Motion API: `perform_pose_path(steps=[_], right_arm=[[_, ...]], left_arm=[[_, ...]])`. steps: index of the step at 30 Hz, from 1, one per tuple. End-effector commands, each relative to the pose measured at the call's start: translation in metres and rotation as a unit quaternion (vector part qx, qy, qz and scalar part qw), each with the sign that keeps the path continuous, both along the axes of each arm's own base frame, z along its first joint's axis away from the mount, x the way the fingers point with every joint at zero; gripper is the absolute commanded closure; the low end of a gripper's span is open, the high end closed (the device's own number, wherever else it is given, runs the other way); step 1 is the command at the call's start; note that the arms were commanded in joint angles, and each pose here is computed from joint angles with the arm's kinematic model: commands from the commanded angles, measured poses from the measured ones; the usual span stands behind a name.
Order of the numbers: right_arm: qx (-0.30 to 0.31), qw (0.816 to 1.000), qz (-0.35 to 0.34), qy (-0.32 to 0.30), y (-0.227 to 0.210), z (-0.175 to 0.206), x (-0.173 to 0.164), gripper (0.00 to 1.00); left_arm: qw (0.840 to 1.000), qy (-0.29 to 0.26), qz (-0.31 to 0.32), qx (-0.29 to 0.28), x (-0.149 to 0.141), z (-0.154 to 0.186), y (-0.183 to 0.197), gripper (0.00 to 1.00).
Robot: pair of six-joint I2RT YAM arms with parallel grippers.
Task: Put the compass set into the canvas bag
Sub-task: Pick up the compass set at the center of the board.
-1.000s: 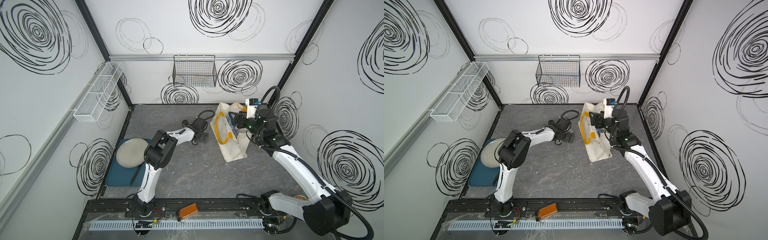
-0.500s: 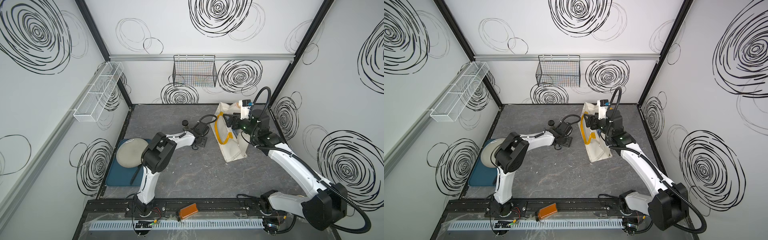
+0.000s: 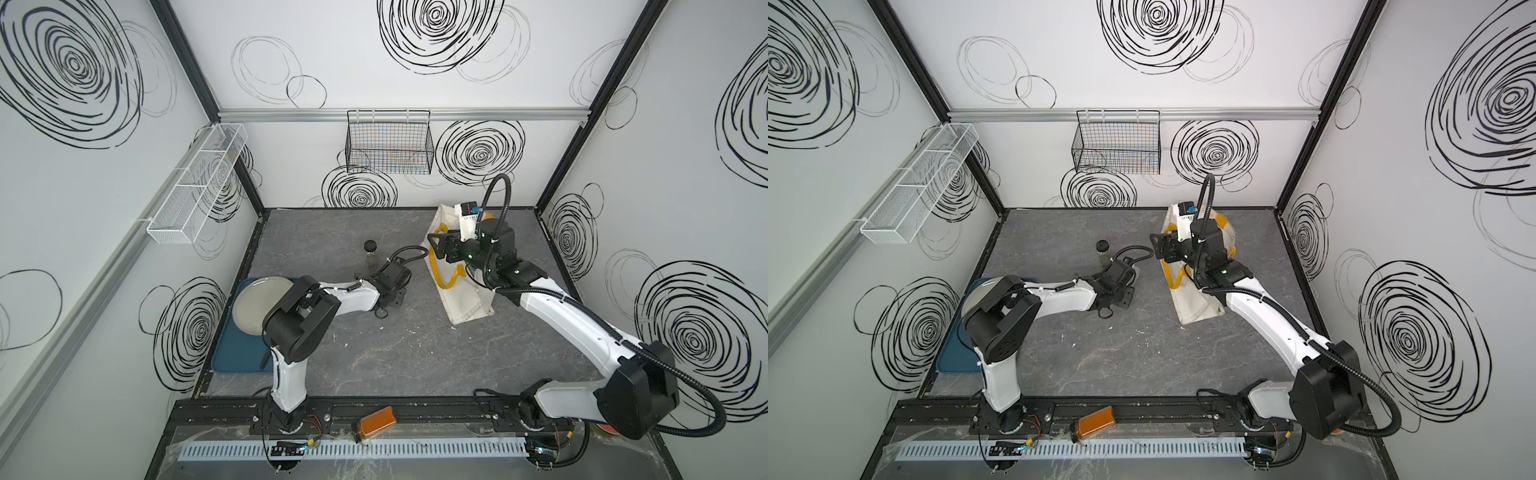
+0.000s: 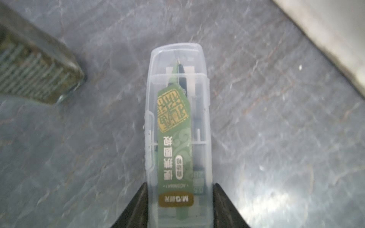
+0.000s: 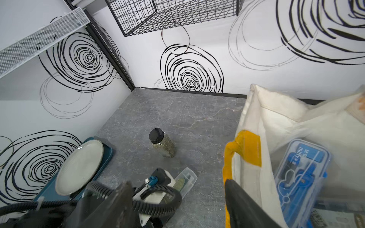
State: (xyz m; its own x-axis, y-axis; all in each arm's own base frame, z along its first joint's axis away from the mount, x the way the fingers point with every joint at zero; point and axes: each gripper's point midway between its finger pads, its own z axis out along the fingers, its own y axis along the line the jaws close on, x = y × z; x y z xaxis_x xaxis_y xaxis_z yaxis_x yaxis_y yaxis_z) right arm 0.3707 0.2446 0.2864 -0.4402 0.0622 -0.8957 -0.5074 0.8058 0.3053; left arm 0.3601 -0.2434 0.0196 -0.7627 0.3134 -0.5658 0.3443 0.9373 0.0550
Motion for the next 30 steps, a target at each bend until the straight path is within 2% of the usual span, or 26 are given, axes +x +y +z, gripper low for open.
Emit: perform_pose_path(steps=[1, 7, 12, 20, 21, 26, 30], right_arm=[[0.0, 1.0, 0.008, -0.012, 0.01, 0.011, 0.003, 0.24], [-0.006, 1.0, 0.002, 0.006, 0.016, -0.001, 0.012, 0.24], [-0.011, 1.0, 0.001, 0.025, 0.023, -0.01, 0.021, 0.24], [0.019, 0.994, 0.093, 0.054, 0.074, -0.021, 0.011, 0.25], [0.022, 0.993, 0.104, 0.06, 0.08, -0.023, 0.009, 0.25], [0.047, 0.985, 0.142, 0.083, 0.105, -0.032, 0.001, 0.25], [0.058, 0.981, 0.158, 0.098, 0.12, -0.04, -0.004, 0.27]], left_arm=[[0.996, -0.076, 0.01, -0.055, 0.005, 0.04, -0.005, 0.56], [0.985, -0.12, 0.014, -0.121, -0.012, 0.069, 0.003, 0.54], [0.97, -0.164, 0.019, -0.18, -0.026, 0.097, 0.011, 0.54], [0.936, -0.214, 0.001, -0.28, -0.04, 0.145, 0.008, 0.51], [0.927, -0.227, 0.001, -0.299, -0.039, 0.157, 0.006, 0.51], [0.914, -0.235, -0.007, -0.33, -0.04, 0.173, 0.0, 0.51], [0.91, -0.24, -0.01, -0.337, -0.038, 0.176, -0.002, 0.5]])
